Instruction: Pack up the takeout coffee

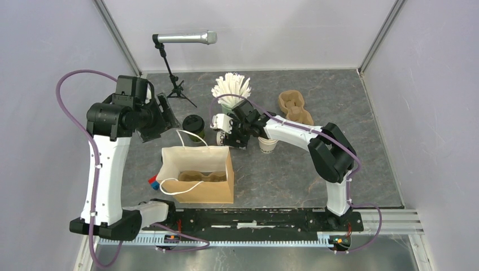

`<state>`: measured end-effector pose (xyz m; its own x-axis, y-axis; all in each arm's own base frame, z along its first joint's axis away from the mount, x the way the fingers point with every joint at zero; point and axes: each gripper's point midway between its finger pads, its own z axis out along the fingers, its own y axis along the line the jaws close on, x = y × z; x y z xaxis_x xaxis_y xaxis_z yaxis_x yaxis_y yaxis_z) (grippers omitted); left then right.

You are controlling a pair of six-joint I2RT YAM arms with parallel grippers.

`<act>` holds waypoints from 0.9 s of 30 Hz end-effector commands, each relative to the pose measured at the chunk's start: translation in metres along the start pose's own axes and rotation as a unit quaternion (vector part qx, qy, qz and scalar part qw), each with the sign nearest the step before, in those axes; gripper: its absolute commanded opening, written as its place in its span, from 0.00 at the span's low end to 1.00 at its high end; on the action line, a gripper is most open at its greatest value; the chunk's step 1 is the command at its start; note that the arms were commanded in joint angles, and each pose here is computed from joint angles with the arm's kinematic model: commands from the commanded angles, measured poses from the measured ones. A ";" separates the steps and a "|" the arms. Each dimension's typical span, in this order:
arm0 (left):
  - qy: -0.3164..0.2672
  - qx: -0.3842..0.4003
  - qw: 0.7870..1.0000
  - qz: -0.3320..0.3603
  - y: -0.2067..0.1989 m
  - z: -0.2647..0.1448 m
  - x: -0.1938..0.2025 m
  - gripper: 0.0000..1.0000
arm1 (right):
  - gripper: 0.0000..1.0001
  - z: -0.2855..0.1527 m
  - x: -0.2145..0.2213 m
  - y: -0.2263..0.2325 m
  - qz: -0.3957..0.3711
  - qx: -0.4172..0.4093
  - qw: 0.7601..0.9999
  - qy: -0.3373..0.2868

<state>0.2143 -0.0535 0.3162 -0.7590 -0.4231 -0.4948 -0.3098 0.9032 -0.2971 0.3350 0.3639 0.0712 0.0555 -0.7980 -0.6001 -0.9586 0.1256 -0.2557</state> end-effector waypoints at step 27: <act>-0.155 0.175 0.971 0.059 -0.066 -0.049 -0.064 0.70 | 0.68 -0.179 -0.079 -0.018 0.327 0.045 0.942 -0.068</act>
<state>0.2395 -0.0645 0.3818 -0.6092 -0.4395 -0.6601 -0.1747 0.8863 -0.4289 0.3129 0.3310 0.2113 -0.4156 -0.5512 -0.7235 -0.8294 0.5561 0.0527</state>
